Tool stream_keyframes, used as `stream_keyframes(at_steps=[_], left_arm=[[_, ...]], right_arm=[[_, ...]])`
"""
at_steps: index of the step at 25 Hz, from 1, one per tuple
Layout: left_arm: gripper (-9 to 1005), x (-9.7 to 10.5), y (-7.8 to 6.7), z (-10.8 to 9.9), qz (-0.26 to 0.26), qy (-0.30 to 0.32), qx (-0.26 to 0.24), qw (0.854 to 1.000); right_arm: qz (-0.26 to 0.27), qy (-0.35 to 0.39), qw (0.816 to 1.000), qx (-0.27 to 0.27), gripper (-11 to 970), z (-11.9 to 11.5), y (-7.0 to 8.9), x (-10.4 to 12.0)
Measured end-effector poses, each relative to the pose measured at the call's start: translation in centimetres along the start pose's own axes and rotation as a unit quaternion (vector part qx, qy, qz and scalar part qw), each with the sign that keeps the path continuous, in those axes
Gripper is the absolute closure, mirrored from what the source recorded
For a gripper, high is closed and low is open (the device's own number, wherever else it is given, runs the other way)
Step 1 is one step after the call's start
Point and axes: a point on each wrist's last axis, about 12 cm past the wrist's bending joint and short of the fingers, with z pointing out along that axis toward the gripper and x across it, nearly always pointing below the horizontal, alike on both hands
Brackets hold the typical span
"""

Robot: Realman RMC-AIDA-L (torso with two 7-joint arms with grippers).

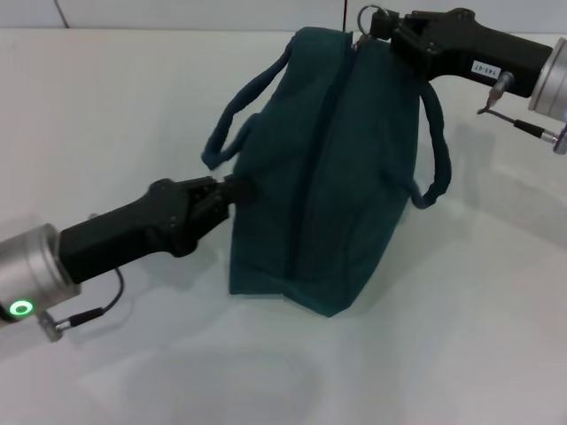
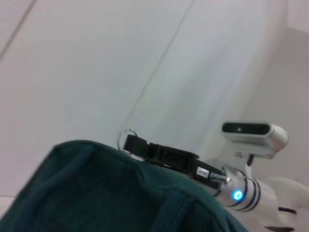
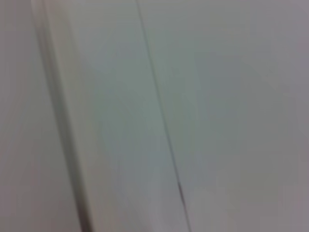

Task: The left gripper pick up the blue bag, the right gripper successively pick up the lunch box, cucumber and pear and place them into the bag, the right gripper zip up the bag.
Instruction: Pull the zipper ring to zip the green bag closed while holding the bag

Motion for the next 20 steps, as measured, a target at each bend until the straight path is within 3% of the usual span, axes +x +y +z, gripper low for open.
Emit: stream_keyframes(at_steps=[10,20], left_arm=[[946,0.4,0.2,-3.2,-0.007,-0.039,-0.068,0.997],[915,0.9,0.1,-2.3,-0.008,-0.024,-0.058,0.998]], right_arm=[[0.014,0.008,1.0,0.018,947,-0.4,-0.3,1.0],[0.017,0.005,1.0,0.009,945,-0.7,0.0,1.1]])
